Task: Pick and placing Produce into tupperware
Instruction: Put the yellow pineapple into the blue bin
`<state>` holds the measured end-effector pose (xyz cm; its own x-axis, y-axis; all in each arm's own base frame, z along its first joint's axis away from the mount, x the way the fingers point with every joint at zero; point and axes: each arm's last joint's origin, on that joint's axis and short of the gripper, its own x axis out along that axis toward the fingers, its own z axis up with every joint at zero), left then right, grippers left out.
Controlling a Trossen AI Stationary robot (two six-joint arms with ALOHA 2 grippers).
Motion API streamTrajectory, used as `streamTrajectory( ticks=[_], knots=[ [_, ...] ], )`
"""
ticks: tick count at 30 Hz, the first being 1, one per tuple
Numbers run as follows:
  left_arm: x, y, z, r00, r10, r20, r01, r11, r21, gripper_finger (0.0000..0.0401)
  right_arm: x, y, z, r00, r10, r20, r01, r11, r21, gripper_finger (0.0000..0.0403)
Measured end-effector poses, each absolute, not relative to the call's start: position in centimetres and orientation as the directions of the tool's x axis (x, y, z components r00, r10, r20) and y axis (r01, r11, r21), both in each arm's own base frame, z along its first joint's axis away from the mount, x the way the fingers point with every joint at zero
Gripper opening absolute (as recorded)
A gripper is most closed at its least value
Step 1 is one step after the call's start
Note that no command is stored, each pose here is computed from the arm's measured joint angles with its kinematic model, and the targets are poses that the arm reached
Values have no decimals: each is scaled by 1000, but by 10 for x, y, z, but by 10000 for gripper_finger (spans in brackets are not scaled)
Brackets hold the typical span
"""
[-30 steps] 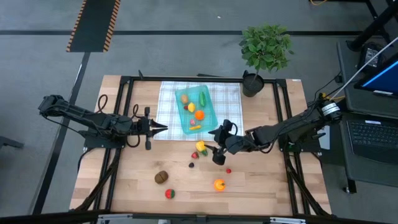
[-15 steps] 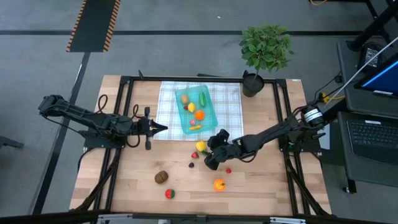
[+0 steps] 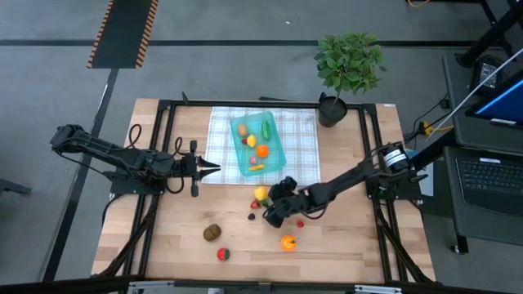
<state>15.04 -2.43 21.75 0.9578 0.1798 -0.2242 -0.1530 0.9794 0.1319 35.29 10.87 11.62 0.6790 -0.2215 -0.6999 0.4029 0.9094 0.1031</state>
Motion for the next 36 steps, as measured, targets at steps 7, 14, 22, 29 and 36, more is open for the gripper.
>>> streamTrajectory(
  ticks=[7,14,22,29,36],
  knots=[
    [150,-24,218,958,180,-225,-153,979,132,48,362,112,107,668,-221,-711,414,904,108,291],
    [150,-24,218,958,179,-225,-152,980,132,56,371,115,114,689,-214,-692,407,905,125,291],
    [150,-25,217,959,171,-226,-144,981,129,53,372,112,115,684,-222,-695,379,922,78,291],
    [150,-25,218,959,169,-226,-143,981,129,35,376,101,110,673,-246,-697,363,931,22,291],
    [150,-25,218,959,169,-226,-143,981,129,21,378,95,110,672,-253,-696,342,940,-11,291]
  ],
)
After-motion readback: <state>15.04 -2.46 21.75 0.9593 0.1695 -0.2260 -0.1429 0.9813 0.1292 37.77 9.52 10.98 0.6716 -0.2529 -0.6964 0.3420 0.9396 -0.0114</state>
